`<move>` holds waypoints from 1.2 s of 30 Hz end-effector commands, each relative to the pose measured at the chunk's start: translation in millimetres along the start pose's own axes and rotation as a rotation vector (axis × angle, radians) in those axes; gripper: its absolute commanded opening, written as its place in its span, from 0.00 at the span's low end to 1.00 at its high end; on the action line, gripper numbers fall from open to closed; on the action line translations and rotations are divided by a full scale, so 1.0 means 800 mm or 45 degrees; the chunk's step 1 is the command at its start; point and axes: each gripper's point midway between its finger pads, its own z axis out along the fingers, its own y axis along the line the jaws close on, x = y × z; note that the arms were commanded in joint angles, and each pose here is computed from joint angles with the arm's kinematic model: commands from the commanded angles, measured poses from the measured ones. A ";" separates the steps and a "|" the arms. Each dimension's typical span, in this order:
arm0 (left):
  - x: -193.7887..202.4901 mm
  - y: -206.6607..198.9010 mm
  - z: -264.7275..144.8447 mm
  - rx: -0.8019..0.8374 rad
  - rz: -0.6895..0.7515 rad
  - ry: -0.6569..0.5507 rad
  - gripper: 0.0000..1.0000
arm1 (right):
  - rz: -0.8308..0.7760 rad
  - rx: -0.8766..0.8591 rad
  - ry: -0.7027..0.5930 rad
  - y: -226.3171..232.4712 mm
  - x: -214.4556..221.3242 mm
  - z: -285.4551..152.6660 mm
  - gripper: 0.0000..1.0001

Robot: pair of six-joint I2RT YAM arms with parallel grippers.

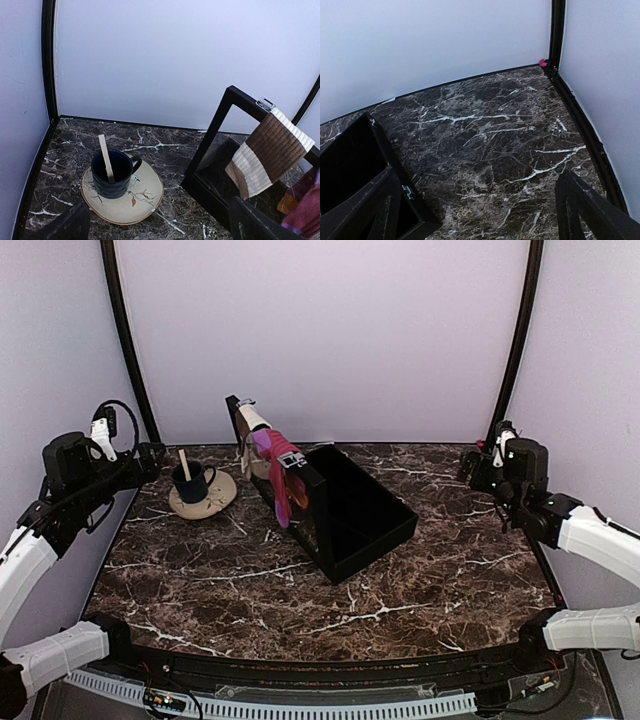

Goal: Roll the socks
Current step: Pick up the sock from the storage box.

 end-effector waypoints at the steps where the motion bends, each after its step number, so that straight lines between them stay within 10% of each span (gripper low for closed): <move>1: 0.020 -0.002 -0.021 -0.031 -0.031 0.099 0.99 | 0.050 0.172 -0.184 -0.029 -0.033 -0.016 1.00; 6: 0.022 -0.046 -0.024 0.132 -0.062 0.116 0.99 | 0.067 -0.152 -0.309 0.013 -0.067 -0.012 0.89; 12: 0.062 -0.117 0.001 0.299 -0.022 0.203 0.99 | -0.015 -0.267 0.102 0.077 -0.016 0.035 0.64; 36: 0.079 -0.203 0.082 0.272 0.457 -0.011 0.81 | -0.055 -0.298 0.173 0.121 0.013 0.018 0.61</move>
